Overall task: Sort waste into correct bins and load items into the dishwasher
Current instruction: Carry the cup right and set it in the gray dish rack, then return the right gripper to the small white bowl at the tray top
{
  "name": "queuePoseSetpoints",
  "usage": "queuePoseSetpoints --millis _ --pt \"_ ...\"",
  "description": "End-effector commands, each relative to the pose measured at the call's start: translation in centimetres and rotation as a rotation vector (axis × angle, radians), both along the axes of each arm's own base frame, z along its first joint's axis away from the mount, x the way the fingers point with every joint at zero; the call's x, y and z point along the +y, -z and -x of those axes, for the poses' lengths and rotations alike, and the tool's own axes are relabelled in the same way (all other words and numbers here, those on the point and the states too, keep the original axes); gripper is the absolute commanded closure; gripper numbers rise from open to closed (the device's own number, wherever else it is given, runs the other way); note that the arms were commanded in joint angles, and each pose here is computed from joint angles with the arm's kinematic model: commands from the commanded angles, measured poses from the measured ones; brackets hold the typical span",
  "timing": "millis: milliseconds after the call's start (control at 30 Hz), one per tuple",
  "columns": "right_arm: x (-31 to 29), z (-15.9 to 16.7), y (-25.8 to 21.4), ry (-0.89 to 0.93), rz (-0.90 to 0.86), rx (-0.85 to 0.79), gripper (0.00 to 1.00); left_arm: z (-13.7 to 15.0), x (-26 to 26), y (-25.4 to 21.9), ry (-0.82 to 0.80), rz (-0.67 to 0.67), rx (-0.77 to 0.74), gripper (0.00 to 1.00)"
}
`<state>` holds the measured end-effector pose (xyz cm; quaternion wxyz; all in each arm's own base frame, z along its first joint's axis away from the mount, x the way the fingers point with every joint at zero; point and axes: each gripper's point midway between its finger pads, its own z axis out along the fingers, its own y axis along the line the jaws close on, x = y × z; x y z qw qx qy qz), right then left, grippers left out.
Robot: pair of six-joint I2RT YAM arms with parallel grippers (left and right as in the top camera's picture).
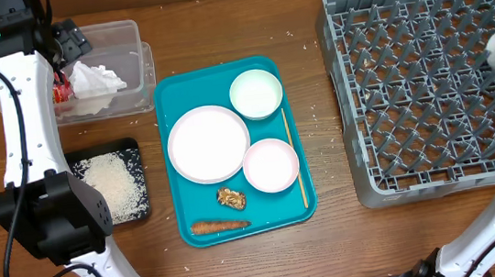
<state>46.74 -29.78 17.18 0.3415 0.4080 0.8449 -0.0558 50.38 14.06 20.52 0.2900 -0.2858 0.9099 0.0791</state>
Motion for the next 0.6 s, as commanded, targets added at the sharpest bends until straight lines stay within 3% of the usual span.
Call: queuePoseSetpoints --millis 0,233,267,333,433,567 --pt "0.8 0.0 -2.3 -0.019 0.01 -0.032 0.15 0.0 0.0 0.0 -0.019 0.001 -0.005 0.0" --pt "6.0 -0.5 -8.7 -0.196 -0.075 -0.201 0.15 0.0 0.0 0.0 -0.019 0.001 -0.005 0.0" --pt "7.7 -0.8 -10.1 -0.261 -0.098 -0.244 0.14 0.0 0.0 0.0 -0.019 0.001 -0.005 0.0" --pt "12.3 -1.3 -12.7 -0.464 -0.147 -0.325 0.03 0.0 0.0 0.0 -0.019 0.001 -0.005 0.0" --pt "20.4 -1.3 -15.9 -0.808 -0.208 -0.428 0.0 0.0 0.0 0.0 -0.019 0.002 -0.005 0.0" --pt "28.5 -1.3 -15.4 -0.963 -0.259 -0.373 0.0 0.0 0.0 0.0 -0.019 0.001 -0.005 0.0"
